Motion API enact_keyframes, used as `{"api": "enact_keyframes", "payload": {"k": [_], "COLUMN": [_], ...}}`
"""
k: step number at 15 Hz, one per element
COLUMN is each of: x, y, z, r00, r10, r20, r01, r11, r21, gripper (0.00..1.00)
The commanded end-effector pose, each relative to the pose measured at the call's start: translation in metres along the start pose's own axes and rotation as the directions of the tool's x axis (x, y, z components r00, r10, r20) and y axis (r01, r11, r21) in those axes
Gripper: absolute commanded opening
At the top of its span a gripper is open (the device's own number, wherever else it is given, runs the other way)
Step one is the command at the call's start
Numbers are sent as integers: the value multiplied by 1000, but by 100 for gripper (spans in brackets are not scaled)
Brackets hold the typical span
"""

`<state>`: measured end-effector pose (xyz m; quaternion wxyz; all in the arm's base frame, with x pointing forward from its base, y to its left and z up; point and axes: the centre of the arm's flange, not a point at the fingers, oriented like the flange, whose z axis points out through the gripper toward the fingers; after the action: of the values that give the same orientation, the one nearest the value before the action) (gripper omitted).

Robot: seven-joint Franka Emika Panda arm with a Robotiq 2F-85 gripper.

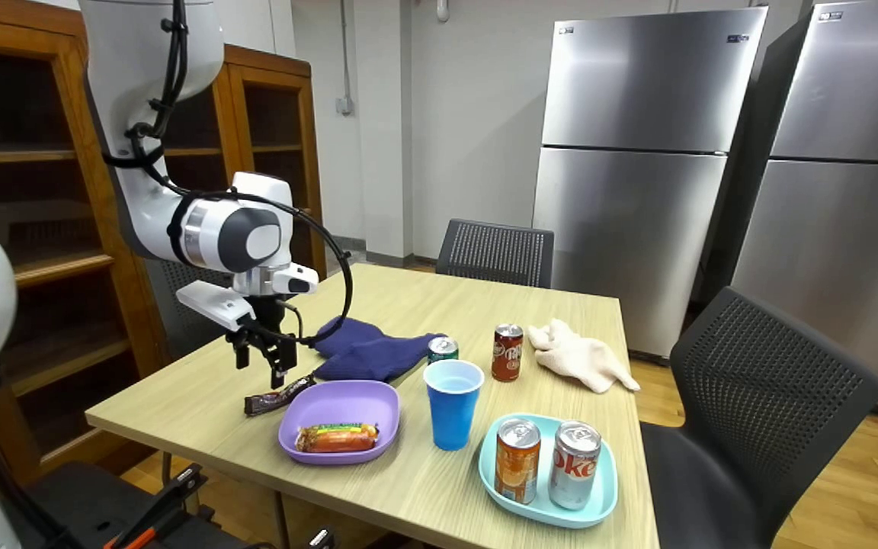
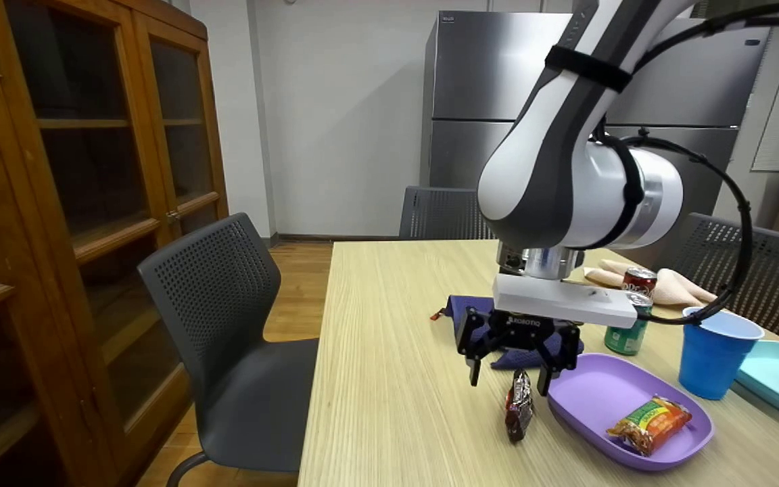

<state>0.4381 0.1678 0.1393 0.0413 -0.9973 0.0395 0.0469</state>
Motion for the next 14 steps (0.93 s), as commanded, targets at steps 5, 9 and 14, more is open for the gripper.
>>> {"api": "enact_keyframes", "payload": {"k": [5, 9, 14], "x": [-2, -5, -8], "y": [0, 2, 3], "z": [23, 29, 30], "r00": [992, 987, 985], "r10": [120, 148, 164], "r20": [42, 55, 60], "r01": [-121, -149, -165], "r11": [993, 989, 986], "r21": [11, 13, 17], "gripper": [100, 100, 100]}}
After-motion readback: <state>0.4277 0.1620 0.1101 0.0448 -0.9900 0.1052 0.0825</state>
